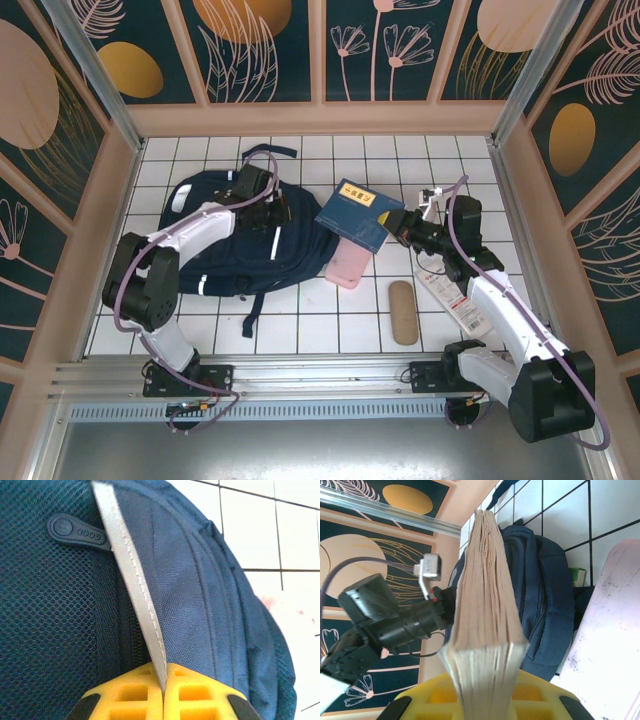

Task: Pack the student bag

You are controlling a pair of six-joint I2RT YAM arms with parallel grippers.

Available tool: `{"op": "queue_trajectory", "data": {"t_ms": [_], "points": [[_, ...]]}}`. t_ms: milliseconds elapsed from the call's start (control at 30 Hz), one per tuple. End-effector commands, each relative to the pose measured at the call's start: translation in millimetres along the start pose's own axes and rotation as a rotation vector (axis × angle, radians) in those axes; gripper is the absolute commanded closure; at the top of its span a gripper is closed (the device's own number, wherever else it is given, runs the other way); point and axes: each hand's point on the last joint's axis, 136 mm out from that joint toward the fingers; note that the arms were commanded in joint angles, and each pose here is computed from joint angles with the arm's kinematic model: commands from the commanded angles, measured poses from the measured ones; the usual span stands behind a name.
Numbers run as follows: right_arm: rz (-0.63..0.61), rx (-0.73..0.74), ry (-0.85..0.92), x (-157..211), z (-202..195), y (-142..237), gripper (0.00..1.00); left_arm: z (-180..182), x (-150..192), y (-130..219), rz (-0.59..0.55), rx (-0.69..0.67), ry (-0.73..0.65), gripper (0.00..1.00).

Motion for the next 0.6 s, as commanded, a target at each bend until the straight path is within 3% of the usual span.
{"op": "queue_trajectory", "data": {"t_ms": [0, 233, 567], "points": [[-0.058, -0.014, 0.055, -12.3, 11.0, 6.8, 1.00, -40.5, -43.6, 58.3, -0.136, 0.065, -0.126, 1.00], [-0.076, 0.045, 0.033, -12.4, -8.2, 3.1, 1.00, -75.9, -81.7, 139.0, -0.266, 0.100, -0.192, 1.00], [0.013, 0.011, 0.019, 7.7, -12.2, -23.1, 1.00, -90.2, -100.7, 203.3, -0.381, 0.111, -0.257, 1.00]]}}
Point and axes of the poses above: each hand's point on the last joint's axis, 136 mm out from that joint toward the fingers, its own y axis back along the fingers, its own z axis along the line the jaws close on, x = y × z, and after that the axes turned 2 degrees about y, right-handed
